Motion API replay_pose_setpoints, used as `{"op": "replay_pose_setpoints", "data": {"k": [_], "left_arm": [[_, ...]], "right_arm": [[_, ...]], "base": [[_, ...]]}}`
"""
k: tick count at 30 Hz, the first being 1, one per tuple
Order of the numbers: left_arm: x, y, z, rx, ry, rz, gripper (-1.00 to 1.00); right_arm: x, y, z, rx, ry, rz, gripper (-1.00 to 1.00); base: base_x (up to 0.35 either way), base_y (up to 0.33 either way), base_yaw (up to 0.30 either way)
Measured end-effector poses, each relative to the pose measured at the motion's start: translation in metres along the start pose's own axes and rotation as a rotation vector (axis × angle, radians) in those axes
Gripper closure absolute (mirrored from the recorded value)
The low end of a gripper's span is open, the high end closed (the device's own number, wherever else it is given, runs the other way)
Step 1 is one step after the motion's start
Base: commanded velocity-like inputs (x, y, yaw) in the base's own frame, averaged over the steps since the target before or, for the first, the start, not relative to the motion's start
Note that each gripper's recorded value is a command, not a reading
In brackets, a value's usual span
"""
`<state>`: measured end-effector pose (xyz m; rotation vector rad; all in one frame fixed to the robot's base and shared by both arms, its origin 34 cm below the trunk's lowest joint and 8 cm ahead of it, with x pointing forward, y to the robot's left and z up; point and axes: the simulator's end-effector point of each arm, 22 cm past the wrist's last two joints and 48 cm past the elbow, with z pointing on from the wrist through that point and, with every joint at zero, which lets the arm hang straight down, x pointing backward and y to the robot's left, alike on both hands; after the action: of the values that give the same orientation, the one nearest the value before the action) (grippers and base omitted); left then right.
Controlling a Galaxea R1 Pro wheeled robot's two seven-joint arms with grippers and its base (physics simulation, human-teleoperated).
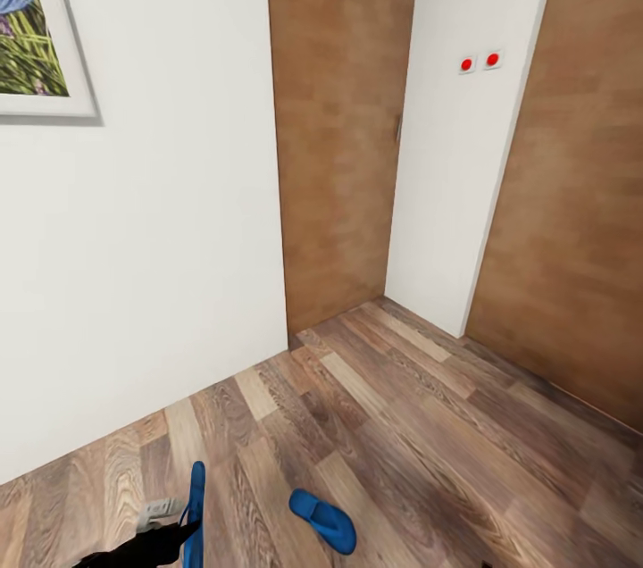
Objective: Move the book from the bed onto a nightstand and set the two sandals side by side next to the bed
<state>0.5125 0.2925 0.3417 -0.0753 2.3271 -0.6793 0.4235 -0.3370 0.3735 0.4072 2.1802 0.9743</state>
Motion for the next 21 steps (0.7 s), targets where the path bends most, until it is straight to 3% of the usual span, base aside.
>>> {"op": "replay_pose_setpoints", "data": {"k": [12,21], "left_arm": [[0.0001,-0.0005,0.0002,0.001,0.0,0.0,1.0],[0.0016,0.0,0.0007,0.0,0.003,-0.001,1.0]], "right_arm": [[-0.0001,0.0001,0.0,0.0,0.0,0.0,-1.0],[0.0008,-0.001,0.0002,0.003,0.002,0.002,-1.0]], "base": [[0.303,-0.001,0.0],[0.054,0.0,0.143]]}}
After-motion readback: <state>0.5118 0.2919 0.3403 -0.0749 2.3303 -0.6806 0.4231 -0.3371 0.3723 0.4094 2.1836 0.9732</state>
